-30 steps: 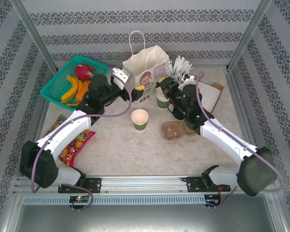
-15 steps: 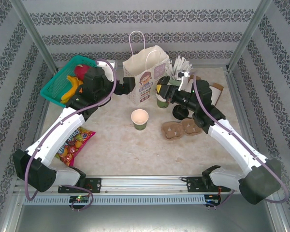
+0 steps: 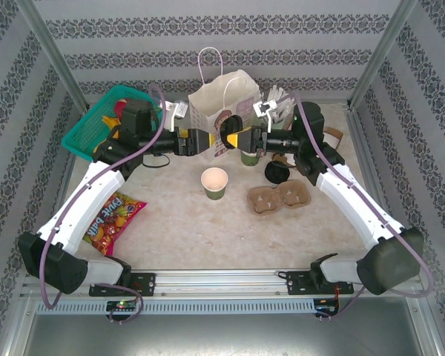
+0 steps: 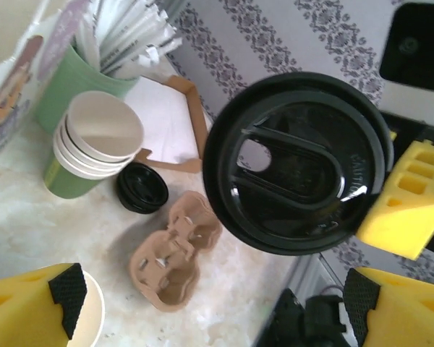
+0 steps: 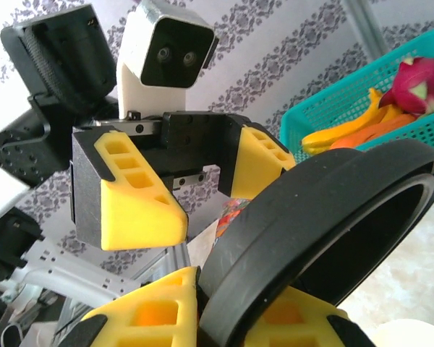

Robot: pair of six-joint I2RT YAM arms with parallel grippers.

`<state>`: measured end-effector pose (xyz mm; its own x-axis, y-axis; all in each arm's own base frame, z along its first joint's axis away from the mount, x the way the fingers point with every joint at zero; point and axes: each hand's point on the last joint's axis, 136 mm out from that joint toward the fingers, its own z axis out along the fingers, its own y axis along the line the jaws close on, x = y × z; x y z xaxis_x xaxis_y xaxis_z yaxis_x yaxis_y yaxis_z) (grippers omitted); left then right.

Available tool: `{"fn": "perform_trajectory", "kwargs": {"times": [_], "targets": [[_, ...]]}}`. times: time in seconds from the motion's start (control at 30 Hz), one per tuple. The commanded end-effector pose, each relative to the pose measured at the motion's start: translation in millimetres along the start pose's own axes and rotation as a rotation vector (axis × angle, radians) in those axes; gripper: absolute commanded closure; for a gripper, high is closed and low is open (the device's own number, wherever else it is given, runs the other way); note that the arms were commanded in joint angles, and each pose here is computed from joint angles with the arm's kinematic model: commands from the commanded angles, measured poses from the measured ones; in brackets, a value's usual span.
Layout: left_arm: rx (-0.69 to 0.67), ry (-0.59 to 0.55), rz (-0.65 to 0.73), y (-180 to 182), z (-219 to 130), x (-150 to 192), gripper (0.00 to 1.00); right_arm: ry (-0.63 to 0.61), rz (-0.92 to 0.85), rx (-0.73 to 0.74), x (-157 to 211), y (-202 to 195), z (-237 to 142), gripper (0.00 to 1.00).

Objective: Pack the takeout coffee

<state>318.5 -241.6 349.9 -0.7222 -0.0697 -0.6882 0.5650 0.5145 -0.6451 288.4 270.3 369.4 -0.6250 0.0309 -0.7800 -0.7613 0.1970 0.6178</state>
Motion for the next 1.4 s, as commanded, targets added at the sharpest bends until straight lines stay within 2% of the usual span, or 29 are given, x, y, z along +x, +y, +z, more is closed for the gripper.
{"fn": "perform_trajectory", "kwargs": {"times": [0.0,0.23,0.5,0.67,0.8,0.93,1.07,1.37], "targets": [[0.071,0.066,0.048,-19,-10,5,0.1,0.069,-0.051,-0.079,1,20,0,1.0],[0.135,0.056,0.077,-33,-11,-4,0.22,0.11,-0.114,-0.122,11,40,4,1.0],[0.153,0.074,0.173,-34,-14,7,0.33,0.129,-0.111,-0.189,14,62,5,1.0],[0.219,0.071,0.213,-44,-16,11,0.41,0.127,-0.133,-0.215,13,75,2,1.0],[0.23,0.076,0.223,-45,-16,12,0.49,0.135,-0.138,-0.237,16,83,3,1.0],[0.24,0.074,0.221,-46,-15,11,0.52,0.145,-0.147,-0.257,19,90,6,1.0],[0.295,0.078,0.211,-51,-13,11,0.61,0.149,-0.145,-0.258,21,90,7,1.0],[0.354,0.07,0.236,-58,-14,13,0.64,0.163,-0.145,-0.272,27,92,12,1.0]]}}
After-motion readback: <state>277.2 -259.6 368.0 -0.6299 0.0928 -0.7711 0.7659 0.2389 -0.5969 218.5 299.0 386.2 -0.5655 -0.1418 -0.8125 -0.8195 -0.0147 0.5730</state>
